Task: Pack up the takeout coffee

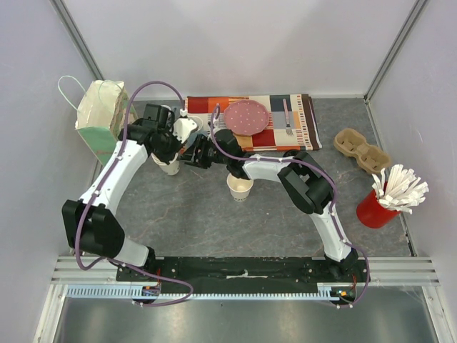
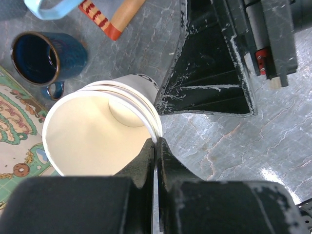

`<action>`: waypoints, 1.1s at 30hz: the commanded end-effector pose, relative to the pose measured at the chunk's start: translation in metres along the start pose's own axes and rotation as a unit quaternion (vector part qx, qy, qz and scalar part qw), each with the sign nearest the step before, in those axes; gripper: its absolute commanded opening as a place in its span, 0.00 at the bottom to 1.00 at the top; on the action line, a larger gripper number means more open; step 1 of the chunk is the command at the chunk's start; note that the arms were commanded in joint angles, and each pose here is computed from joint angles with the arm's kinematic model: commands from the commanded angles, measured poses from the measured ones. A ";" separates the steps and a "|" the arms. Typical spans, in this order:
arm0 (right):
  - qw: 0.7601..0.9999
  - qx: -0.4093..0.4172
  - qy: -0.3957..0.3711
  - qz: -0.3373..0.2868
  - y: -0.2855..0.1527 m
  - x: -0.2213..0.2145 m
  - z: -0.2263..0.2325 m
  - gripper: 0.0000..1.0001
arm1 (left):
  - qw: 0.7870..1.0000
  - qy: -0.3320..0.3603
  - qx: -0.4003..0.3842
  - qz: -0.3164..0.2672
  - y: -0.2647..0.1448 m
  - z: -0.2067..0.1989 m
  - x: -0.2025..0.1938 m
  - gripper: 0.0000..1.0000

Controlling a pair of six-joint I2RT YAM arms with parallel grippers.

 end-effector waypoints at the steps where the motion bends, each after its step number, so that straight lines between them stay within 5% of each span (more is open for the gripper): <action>1: 1.000 0.011 -0.017 -0.018 -0.002 0.006 0.013 0.60 | 1.000 -0.003 0.019 -0.002 0.007 0.003 -0.003 0.02; 8: 0.999 0.032 0.012 -0.035 -0.006 0.008 0.021 0.65 | 1.000 -0.006 0.003 0.010 0.020 -0.002 -0.008 0.04; 13: 0.999 0.028 0.024 -0.030 -0.001 0.003 0.013 0.65 | 1.000 -0.007 0.007 0.003 0.016 0.000 -0.005 0.28; 17: 0.999 0.030 0.020 -0.031 0.000 0.004 0.015 0.65 | 1.000 -0.003 0.012 -0.002 0.012 0.001 -0.003 0.35; 25: 0.999 0.032 0.019 -0.030 0.002 0.003 0.017 0.66 | 1.000 -0.006 0.018 0.002 0.012 0.003 -0.004 0.13; 33: 0.998 0.058 0.016 -0.035 0.004 0.003 0.022 0.66 | 1.000 -0.010 0.012 -0.006 0.011 0.002 -0.001 0.02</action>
Point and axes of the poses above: each gripper's point midway between its finger pads, its own y axis out along the fingers, its own z axis along the line the jaws close on, x = y × z, the point moved 5 cm from there along -y, back along the fingers, and after that the axes turned 5 degrees about -y, right-handed, at the moved point
